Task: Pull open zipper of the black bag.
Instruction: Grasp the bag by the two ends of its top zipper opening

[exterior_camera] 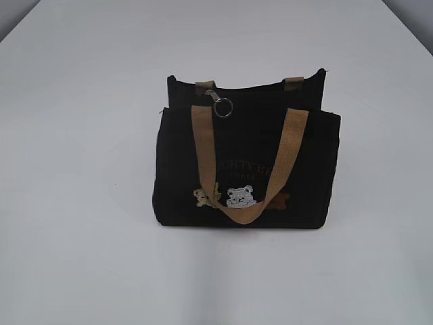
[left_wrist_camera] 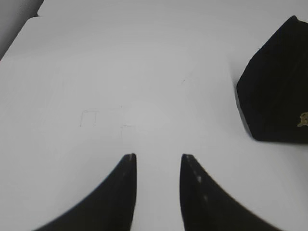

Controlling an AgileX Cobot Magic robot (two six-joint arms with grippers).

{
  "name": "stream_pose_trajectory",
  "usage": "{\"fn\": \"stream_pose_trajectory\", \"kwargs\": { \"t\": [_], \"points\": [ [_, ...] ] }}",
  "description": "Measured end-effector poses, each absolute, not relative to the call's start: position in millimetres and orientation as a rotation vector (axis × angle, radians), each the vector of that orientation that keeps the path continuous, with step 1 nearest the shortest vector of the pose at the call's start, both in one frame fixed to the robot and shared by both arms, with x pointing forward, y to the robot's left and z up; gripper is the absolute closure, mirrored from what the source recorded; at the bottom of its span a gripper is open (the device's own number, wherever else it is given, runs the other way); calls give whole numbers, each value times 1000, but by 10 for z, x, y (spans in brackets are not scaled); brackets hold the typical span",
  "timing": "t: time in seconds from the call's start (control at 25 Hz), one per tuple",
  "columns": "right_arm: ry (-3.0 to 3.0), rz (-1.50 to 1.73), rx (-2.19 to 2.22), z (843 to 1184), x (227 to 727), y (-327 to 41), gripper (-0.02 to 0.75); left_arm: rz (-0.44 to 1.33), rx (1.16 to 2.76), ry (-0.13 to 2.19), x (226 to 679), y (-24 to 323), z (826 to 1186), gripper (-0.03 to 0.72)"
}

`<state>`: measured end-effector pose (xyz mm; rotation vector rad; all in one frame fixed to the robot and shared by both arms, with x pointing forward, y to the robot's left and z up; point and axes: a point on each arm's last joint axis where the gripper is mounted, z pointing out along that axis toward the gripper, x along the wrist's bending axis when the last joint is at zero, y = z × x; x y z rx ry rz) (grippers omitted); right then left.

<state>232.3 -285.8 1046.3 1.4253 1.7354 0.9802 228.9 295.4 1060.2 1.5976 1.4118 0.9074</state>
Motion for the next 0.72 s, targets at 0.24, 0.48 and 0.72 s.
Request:
{"fn": "stream_pose_trajectory", "kwargs": {
  "t": [0.24, 0.48, 0.72],
  "points": [
    [1735, 980, 1425, 10463, 2323, -2858, 377, 907, 1598, 1412, 2289, 2954, 10602, 452],
    [1735, 980, 1425, 10463, 2323, -2858, 377, 907, 1598, 1412, 2289, 2954, 10602, 452],
    [1735, 980, 1425, 10463, 2323, -2858, 377, 907, 1598, 1412, 2289, 2954, 10602, 452]
  ]
}}
